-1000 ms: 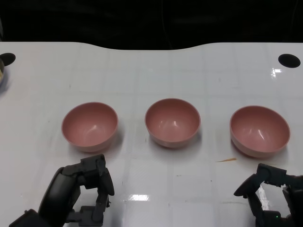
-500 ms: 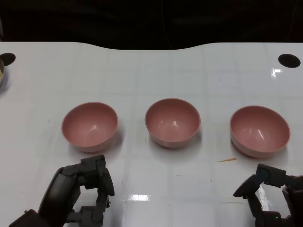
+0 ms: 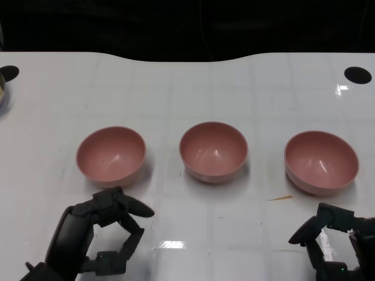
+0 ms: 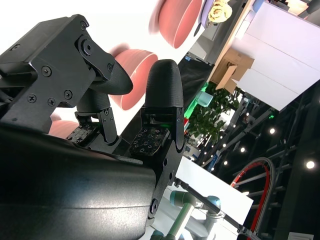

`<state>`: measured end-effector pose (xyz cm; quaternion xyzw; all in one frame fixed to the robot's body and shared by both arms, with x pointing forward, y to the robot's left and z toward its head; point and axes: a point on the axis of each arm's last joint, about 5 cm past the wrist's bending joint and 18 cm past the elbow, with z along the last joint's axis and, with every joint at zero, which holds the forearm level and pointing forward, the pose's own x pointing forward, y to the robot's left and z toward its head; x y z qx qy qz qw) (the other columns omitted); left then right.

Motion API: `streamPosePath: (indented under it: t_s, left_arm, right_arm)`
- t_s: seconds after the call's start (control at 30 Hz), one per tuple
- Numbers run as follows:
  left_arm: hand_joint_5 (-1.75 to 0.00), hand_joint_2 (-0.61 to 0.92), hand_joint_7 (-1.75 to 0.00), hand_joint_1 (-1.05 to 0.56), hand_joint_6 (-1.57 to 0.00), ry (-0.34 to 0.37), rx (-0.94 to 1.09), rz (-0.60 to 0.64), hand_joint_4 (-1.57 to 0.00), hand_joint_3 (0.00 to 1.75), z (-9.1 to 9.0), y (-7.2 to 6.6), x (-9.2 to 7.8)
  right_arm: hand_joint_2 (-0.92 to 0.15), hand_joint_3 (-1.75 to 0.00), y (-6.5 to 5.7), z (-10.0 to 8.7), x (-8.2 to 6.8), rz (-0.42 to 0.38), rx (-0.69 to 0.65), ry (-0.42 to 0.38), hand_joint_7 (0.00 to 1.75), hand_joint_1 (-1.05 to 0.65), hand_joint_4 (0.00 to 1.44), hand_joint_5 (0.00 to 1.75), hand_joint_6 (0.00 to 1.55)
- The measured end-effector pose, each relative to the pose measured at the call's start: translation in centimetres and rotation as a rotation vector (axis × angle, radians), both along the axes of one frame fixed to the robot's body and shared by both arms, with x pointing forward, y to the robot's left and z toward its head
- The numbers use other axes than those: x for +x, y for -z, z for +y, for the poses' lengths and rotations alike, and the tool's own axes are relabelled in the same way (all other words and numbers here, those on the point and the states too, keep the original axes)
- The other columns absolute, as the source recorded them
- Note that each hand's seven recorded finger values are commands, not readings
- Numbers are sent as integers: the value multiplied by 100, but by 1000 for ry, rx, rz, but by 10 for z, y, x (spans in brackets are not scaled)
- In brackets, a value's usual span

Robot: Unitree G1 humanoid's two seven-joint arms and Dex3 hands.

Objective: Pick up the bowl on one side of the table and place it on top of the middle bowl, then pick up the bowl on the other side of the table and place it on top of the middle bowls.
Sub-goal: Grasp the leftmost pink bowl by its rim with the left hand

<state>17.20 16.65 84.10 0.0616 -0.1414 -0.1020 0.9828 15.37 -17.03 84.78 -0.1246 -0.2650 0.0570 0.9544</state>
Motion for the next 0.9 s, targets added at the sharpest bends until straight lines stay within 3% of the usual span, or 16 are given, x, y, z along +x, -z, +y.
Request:
streamPosePath:
  t_s: [0.13,0.23,0.63,0.9]
  left_arm:
    - [-64,83,-8,-27,-68,-15,75,-24,-62,23,1,-5,2]
    - [-55,90,-2,-35,-63,-39,177,-45,-57,10,3,-14,6]
    - [-43,91,0,-43,-44,-197,589,-107,-40,2,10,-38,14]
    - [-37,89,0,-43,-33,-273,917,-122,-32,0,2,-44,30]
  right_arm:
    - [-34,-137,0,0,0,0,-3,-2,111,-1,84,147,88]
    - [-33,-138,0,0,0,-2,-4,-2,112,-1,84,147,88]
    - [-33,-139,0,0,0,-2,-2,-3,112,0,83,147,86]
    - [-34,-137,0,1,0,-2,-1,-3,113,2,82,149,86]
